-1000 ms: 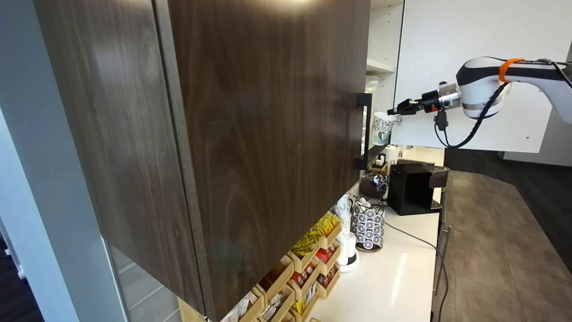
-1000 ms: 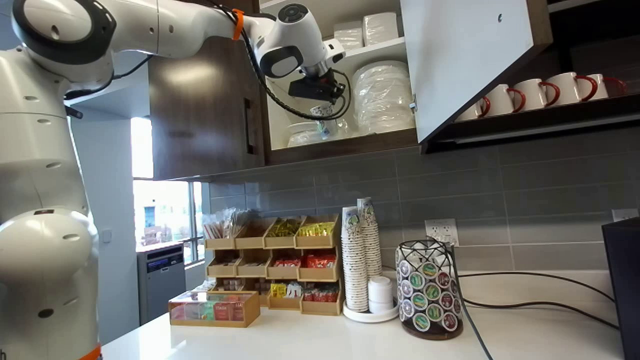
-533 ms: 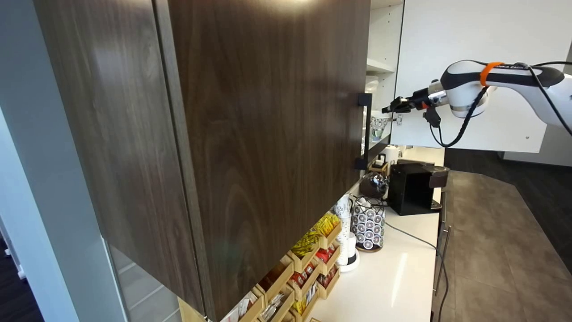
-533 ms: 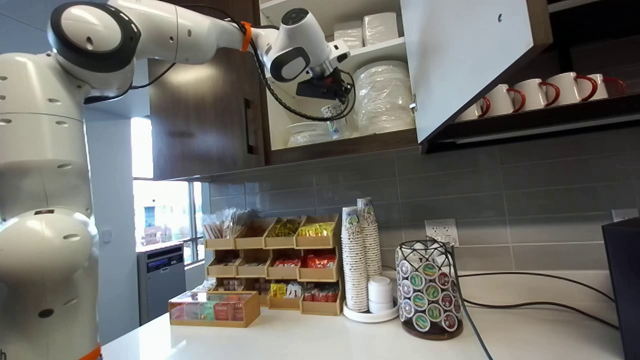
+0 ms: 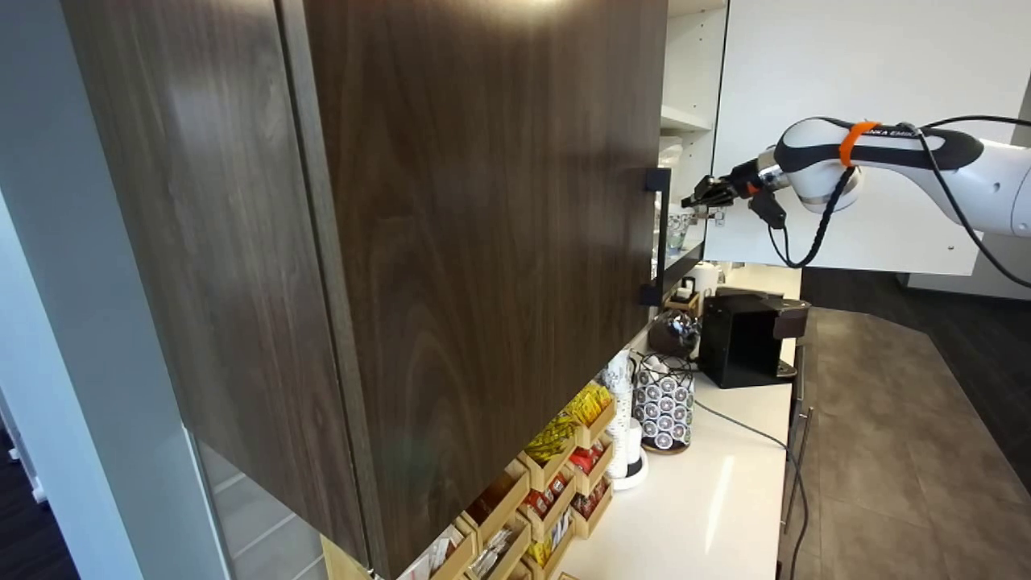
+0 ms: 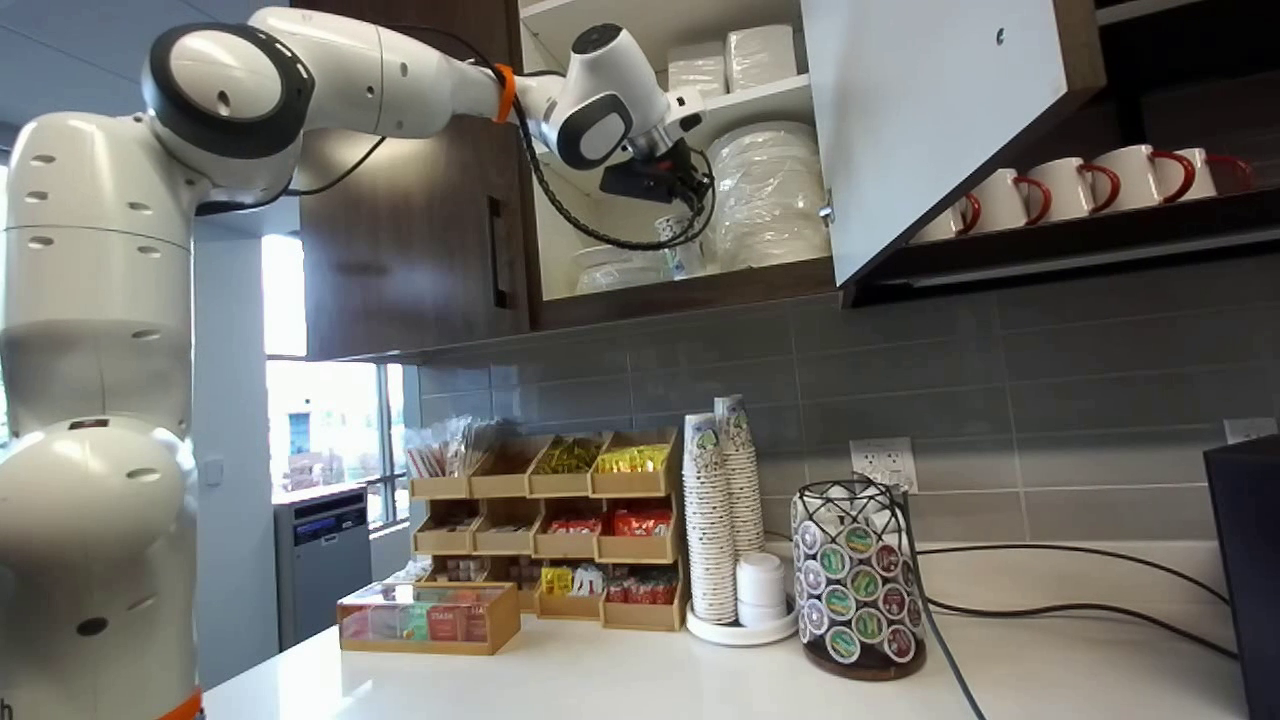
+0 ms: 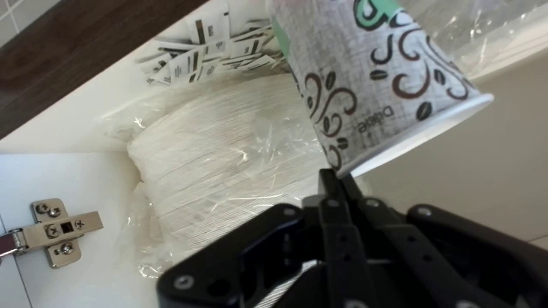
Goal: Pick up the paper cup and place it the right way up in the bottom shelf of the open cabinet
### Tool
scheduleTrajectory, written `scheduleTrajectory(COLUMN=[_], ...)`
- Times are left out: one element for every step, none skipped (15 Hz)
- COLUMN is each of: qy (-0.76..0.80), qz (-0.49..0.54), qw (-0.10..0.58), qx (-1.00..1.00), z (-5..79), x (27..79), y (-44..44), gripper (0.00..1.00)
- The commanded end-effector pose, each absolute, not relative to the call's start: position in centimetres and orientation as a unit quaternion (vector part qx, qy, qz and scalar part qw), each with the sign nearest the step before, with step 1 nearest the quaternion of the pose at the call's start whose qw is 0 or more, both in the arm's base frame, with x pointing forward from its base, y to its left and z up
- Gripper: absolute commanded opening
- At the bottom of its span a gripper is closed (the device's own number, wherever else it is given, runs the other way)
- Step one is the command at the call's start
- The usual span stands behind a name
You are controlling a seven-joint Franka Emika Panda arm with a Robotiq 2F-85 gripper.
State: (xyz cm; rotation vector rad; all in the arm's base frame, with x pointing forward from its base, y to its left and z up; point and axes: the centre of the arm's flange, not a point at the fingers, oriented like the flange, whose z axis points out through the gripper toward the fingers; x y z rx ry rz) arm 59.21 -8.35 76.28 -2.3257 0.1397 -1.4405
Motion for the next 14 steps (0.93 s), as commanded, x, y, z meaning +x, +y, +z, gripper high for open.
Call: scheduleTrajectory(qy=[0.069, 0.072, 0.078, 0.079, 0.081, 0.075, 0.074, 0.070, 0.069, 0.068, 0.064, 0.058, 0.049, 0.033], qz=[-0.502, -0.500, -0.501, -0.500, -0.501, -0.506, -0.511, -0.514, -0.518, -0.522, -0.525, -0.531, -0.535, -0.540], qw=[0.195, 0.194, 0.191, 0.191, 0.187, 0.188, 0.187, 0.190, 0.188, 0.186, 0.184, 0.178, 0.175, 0.174], qx=[-0.840, -0.841, -0.841, -0.841, -0.841, -0.839, -0.836, -0.834, -0.832, -0.830, -0.829, -0.827, -0.825, -0.823], z=[77.0, 77.0, 77.1, 77.1, 77.2, 77.3, 77.4, 77.6, 77.6, 77.7, 77.6, 77.4, 77.3, 77.2], x=[60.8, 61.0, 61.1, 61.1, 61.1, 60.9, 60.6, 60.2, 59.6, 59.2, 58.6, 57.8, 57.0, 56.2], y=[-7.7, -7.7, -7.8, -7.9, -8.0, -8.2, -8.5, -8.9, -9.3, -9.5, -9.8, -10.2, -10.5, -10.7], gripper=[0.28, 0.29, 0.36, 0.43, 0.51, 0.58, 0.65, 0.73, 0.80, 0.88, 0.95, 1.00, 1.00, 1.00])
